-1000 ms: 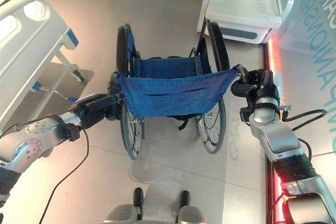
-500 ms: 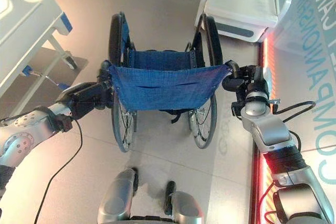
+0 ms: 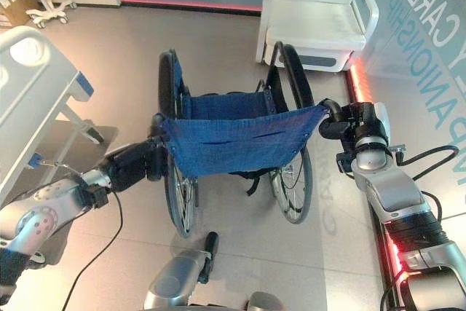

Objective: Push the wheelchair next to the bed

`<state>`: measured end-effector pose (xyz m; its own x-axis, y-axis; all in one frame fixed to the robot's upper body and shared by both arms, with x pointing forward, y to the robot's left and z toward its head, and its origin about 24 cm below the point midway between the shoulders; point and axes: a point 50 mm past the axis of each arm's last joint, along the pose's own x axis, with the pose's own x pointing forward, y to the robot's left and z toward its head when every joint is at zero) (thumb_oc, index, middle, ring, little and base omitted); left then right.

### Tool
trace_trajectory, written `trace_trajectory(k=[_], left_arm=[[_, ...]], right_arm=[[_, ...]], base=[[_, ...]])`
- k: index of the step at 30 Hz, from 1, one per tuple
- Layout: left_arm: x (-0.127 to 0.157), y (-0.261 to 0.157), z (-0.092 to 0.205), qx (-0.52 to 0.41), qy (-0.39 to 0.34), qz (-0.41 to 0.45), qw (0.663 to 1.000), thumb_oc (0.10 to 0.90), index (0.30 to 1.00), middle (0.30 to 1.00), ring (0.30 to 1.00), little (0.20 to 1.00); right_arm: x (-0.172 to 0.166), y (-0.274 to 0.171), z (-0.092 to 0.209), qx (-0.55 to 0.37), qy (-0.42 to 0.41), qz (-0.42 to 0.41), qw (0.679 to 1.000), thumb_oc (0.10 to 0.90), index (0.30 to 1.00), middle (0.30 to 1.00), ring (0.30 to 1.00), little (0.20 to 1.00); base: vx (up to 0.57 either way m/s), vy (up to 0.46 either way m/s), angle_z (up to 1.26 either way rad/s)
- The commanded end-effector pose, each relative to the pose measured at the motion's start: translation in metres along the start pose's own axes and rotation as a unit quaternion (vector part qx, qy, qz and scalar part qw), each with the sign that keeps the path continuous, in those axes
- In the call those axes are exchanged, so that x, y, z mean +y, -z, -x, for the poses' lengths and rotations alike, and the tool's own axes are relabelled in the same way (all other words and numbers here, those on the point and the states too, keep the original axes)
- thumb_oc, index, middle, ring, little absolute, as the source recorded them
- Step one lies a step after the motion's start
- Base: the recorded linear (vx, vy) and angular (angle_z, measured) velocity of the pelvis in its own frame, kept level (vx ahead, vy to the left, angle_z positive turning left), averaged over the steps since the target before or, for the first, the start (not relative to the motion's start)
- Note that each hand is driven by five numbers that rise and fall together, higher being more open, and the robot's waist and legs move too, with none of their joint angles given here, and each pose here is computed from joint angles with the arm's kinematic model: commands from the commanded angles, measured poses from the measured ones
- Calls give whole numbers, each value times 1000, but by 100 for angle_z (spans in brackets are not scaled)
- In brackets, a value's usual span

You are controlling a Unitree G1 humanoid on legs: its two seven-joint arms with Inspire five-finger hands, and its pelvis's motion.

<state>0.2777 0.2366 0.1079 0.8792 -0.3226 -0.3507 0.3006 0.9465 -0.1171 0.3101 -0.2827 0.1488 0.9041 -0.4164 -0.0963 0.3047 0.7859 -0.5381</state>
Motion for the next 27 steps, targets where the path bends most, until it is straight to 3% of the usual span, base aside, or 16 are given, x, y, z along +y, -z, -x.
trace_trajectory(k=[1,9,27], left_arm=[[42,-53,31,-130,-90,-26,987,400,300,300,300,300],[37,-68,26,-167,-83,-33,982,400,300,300,300,300],[37,-52,40,-178,-117,2,977,400,300,300,300,300]], right_arm=[[33,-45,16,-120,-104,-75,984,400,300,300,300,300],[26,-75,11,-171,-88,-80,978,400,300,300,300,300],[11,-106,15,-178,-99,-48,978,400,300,300,300,300]], base=[[326,124,16],[286,-75,-1],[454,-228,66]])
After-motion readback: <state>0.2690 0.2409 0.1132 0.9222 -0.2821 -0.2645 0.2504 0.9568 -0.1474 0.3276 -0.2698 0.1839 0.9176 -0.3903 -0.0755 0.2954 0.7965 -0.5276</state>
